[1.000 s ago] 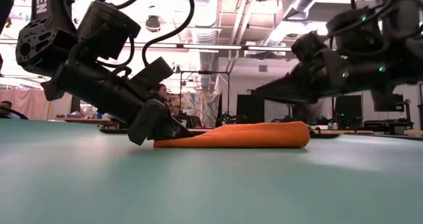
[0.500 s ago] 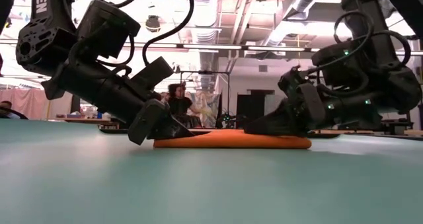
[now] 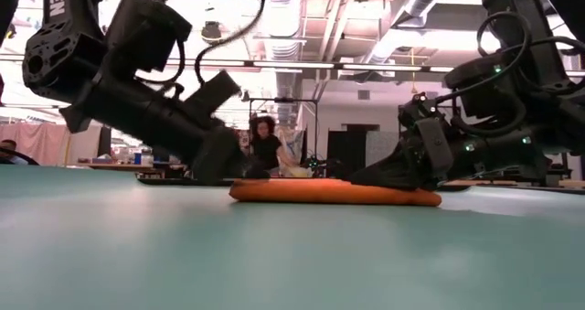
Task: Roll towel
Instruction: Roll the orange towel
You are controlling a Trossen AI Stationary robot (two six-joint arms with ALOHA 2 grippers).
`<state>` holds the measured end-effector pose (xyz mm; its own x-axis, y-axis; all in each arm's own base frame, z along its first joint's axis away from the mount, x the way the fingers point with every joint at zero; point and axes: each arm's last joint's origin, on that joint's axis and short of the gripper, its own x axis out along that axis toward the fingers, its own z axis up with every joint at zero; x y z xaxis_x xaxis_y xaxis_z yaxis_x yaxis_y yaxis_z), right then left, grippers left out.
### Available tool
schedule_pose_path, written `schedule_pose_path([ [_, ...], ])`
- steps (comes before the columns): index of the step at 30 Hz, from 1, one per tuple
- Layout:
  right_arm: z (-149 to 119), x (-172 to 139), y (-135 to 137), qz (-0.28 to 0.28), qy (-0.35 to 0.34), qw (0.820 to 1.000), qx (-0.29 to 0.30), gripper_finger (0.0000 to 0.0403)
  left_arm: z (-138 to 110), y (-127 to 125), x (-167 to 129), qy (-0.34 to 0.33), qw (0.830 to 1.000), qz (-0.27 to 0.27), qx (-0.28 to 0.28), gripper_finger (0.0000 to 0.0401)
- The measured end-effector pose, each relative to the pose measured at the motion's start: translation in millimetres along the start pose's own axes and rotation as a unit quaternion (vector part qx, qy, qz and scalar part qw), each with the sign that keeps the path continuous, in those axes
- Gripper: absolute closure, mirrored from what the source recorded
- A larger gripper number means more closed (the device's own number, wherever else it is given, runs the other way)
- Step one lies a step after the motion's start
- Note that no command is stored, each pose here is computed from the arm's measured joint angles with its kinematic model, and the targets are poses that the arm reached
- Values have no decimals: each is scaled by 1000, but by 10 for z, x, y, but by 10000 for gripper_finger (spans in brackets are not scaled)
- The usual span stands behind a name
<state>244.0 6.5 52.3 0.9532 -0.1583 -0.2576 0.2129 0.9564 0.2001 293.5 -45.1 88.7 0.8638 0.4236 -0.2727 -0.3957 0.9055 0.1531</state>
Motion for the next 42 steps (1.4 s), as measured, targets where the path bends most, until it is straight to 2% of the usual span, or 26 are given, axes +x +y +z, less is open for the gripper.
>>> schedule_pose_path([
  [4, -5, -1, 11, -1, 1, 1000, -2, 287, 213, -23, -23, -92, 995, -30, -9, 401],
  [6, -7, -1, 10, -1, 1, 1000, -6, 287, 226, 8, 1, -98, 994, -42, 2, 401],
  [11, -8, 6, 14, 0, 2, 1000, -16, 287, 158, 180, 206, -46, 994, -103, 2, 401],
  [13, -5, 16, 18, 1, 1, 1000, -18, 287, 139, 244, 268, -27, 995, -99, 4, 401],
  [18, -7, 22, 38, 5, 2, 1000, -22, 287, 182, 379, 383, -28, 994, -101, 12, 401],
  [23, -15, 22, 36, 5, 6, 1000, -23, 287, 71, 510, 469, 40, 993, -110, 6, 401],
  [33, 15, 4, 41, 7, -4, 1000, -20, 287, 1, 505, 461, 82, 991, -109, -7, 401],
  [38, 183, -66, 89, 17, -33, 999, -35, 287, -17, 449, 432, 91, 991, -99, -1, 401],
  [42, 380, -89, 167, 29, -81, 995, -52, 287, -19, 423, 418, 91, 992, -90, 1, 401],
])
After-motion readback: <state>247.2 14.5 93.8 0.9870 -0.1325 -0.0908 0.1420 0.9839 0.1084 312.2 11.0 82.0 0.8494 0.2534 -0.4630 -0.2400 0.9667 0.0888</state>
